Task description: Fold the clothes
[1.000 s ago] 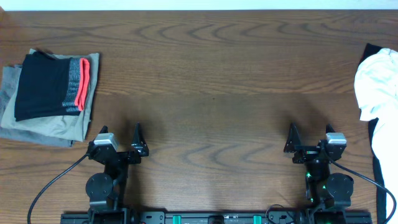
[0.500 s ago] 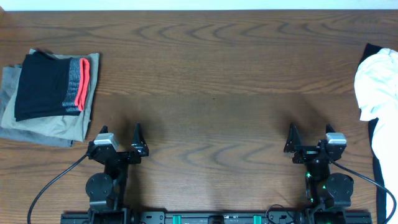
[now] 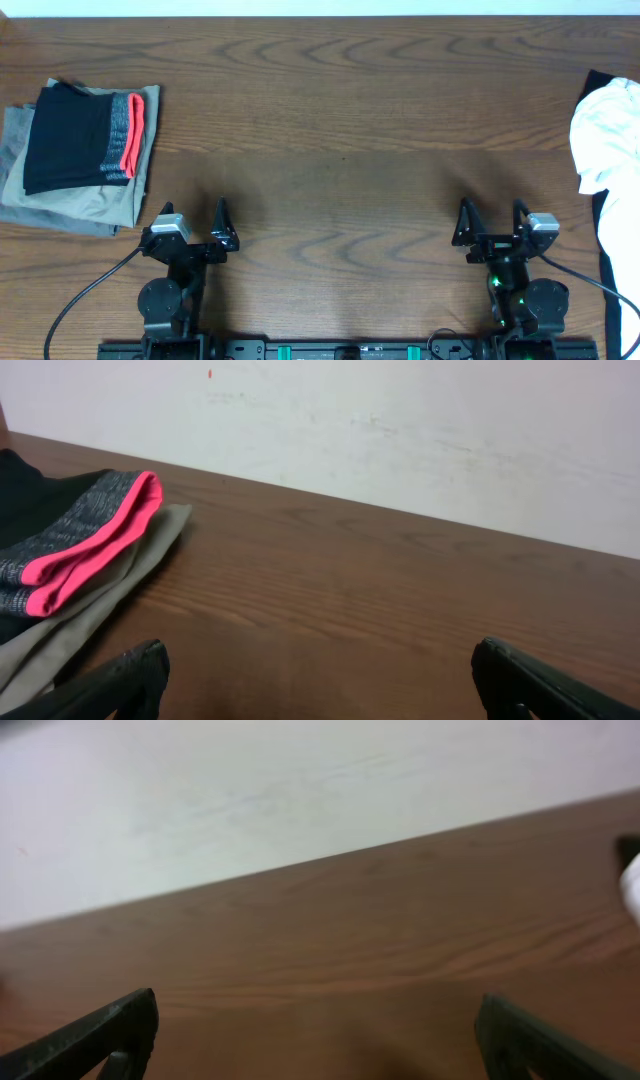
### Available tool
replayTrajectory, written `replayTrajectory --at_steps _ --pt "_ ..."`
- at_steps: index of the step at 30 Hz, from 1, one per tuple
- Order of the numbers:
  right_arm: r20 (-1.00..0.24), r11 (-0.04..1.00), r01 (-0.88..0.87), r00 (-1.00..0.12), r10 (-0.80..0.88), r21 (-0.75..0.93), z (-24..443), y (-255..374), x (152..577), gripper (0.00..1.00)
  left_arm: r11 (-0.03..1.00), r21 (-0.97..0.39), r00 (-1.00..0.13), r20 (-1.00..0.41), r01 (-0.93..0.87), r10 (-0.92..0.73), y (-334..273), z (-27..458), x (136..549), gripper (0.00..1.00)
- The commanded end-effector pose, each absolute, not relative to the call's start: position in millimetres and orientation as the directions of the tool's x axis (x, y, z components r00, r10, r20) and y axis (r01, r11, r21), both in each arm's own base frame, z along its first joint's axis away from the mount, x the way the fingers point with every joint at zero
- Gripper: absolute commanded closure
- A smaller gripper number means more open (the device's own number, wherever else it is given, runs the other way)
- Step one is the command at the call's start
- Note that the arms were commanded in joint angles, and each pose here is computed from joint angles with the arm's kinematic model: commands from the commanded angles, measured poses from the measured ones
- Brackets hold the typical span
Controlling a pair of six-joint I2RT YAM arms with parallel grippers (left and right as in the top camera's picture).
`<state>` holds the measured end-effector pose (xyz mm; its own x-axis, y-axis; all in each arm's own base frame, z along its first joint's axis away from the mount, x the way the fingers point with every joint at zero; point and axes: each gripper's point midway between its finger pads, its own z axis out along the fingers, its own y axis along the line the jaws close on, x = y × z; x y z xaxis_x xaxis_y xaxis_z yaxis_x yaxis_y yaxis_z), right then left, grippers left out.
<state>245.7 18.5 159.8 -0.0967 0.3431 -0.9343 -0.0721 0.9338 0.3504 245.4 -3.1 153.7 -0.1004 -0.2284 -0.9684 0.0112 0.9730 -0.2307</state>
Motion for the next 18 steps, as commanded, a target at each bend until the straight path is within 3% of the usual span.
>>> replayTrajectory --at_steps 1,8,13,18 --pt "-0.872 0.869 -0.097 -0.125 0.473 0.486 160 25 245 0.01 0.974 -0.226 -0.151 -0.964 0.016 -0.221 -6 139 244 0.02" --pt "-0.880 0.846 -0.241 -0.114 0.462 0.476 179 46 241 0.01 0.974 -0.226 -0.151 -0.964 0.016 -0.221 -6 139 244 0.02" --pt "-0.924 0.901 -0.284 0.105 0.368 0.327 234 39 235 0.01 0.974 -0.226 -0.151 -0.964 0.016 -0.221 -6 139 244 0.02" --pt "-0.947 0.970 -0.108 0.220 0.236 0.217 278 10 229 0.01 0.974 -0.226 -0.151 -0.964 0.016 -0.221 -6 139 244 0.02"
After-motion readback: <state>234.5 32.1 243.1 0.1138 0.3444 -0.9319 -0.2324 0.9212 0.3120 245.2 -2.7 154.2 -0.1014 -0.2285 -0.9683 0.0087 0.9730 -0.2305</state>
